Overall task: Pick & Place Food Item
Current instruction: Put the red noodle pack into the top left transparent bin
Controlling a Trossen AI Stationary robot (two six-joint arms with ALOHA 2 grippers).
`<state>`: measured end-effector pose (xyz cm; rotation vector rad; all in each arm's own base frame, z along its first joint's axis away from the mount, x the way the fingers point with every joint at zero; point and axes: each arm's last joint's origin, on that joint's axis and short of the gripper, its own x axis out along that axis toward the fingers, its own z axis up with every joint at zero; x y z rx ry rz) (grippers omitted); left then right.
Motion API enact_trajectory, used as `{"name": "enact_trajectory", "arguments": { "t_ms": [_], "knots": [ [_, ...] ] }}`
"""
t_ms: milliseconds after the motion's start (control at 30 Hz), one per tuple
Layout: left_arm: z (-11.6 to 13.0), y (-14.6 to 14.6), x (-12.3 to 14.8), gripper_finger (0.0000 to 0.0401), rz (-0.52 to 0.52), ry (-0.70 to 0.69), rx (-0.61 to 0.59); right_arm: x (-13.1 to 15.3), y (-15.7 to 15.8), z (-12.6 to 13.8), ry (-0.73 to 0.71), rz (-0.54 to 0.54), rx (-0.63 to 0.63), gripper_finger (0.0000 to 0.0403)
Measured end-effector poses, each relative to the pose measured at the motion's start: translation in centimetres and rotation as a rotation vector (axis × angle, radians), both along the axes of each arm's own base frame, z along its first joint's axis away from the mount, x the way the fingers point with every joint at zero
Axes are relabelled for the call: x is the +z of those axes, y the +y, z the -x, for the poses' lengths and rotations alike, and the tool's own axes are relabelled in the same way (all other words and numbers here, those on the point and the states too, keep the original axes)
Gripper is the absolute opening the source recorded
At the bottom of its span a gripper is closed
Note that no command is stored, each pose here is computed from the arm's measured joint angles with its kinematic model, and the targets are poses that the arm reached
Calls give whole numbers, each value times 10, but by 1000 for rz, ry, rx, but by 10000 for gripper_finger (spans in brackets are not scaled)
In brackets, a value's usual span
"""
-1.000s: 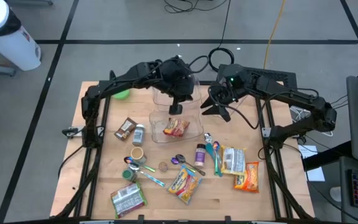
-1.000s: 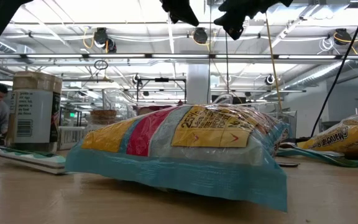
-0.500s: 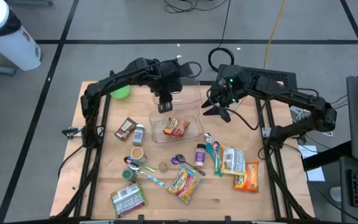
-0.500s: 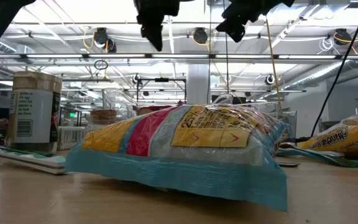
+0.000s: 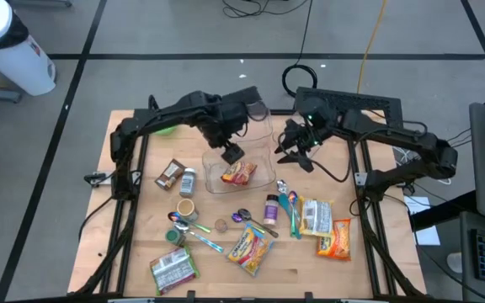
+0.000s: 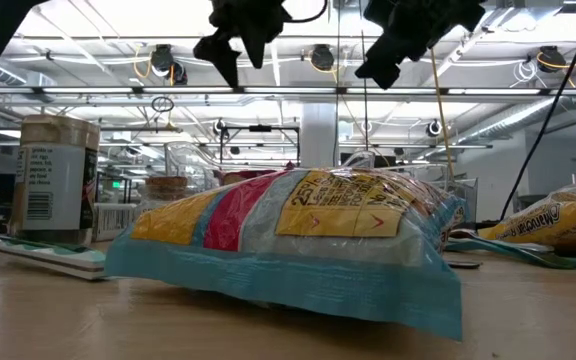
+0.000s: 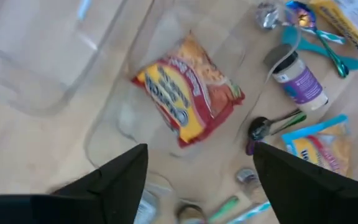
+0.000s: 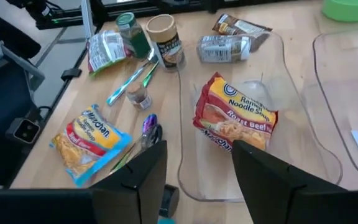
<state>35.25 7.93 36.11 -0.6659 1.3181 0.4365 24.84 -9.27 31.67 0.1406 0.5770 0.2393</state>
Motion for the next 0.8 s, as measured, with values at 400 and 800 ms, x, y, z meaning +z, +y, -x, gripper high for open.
{"name": "enact_trajectory", "arguments": {
  "t_ms": [400,800],
  "knots": [
    [-11,-31,-50,314,65,147,239,-10,13,29,-181,-22,-8,173],
    [-25,-35,-76,311,41,47,109,-23,21,47,-174,-64,-31,173]
  ]
}}
